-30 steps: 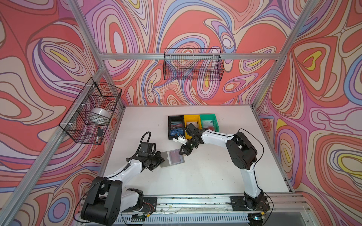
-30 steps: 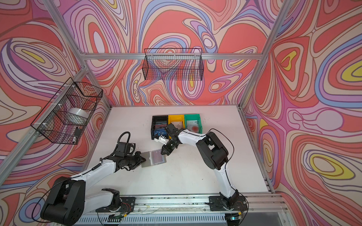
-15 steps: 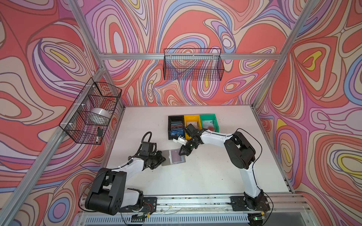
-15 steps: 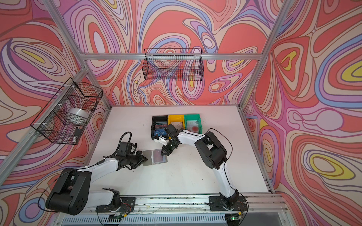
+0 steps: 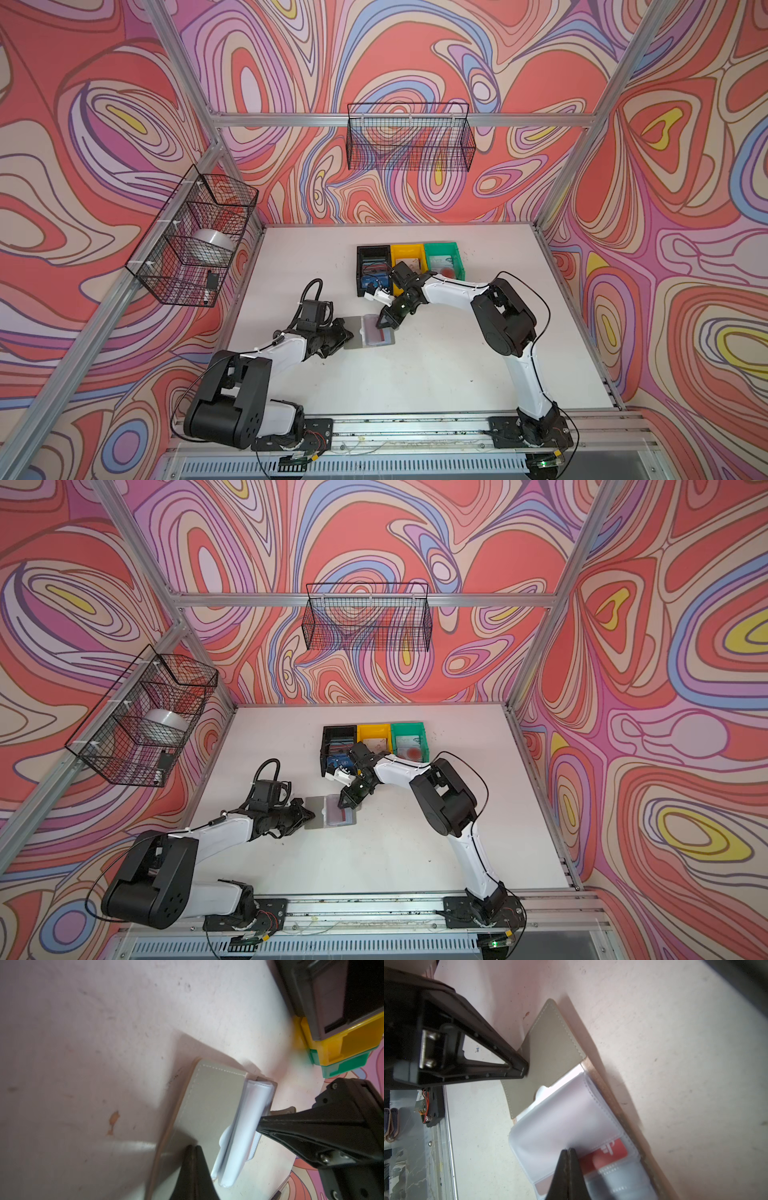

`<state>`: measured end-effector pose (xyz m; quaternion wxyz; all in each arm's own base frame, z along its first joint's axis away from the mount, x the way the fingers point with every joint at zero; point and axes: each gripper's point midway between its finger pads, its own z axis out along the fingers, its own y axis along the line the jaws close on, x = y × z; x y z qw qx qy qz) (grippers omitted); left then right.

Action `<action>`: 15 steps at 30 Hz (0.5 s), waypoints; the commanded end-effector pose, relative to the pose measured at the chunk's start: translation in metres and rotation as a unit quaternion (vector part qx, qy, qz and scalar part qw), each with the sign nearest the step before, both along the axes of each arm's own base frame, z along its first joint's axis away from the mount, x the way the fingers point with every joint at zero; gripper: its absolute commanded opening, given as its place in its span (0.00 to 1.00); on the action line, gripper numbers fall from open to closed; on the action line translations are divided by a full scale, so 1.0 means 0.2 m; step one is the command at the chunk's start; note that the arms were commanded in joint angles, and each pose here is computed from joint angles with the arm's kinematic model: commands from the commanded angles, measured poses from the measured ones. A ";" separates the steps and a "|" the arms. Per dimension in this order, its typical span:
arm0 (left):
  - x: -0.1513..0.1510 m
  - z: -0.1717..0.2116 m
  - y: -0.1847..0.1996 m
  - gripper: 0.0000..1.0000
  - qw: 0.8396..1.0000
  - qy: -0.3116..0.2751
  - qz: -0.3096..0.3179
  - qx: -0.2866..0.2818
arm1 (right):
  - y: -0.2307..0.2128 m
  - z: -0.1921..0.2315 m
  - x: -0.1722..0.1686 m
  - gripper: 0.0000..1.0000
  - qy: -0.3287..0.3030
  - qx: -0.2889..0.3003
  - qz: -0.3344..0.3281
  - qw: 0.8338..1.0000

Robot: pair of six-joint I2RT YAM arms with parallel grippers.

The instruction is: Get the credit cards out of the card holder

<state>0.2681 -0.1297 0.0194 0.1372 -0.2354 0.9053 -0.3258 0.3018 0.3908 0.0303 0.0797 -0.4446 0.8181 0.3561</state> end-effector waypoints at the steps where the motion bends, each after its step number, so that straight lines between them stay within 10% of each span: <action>1: -0.04 -0.07 -0.02 0.00 1.000 0.030 -0.004 -0.001 | -0.03 -0.16 -0.03 0.00 0.026 -0.037 -0.004 0.999; 15: -0.01 -0.09 -0.08 0.00 0.999 0.031 -0.021 -0.020 | 0.02 -0.19 -0.02 0.00 0.040 -0.032 -0.004 0.999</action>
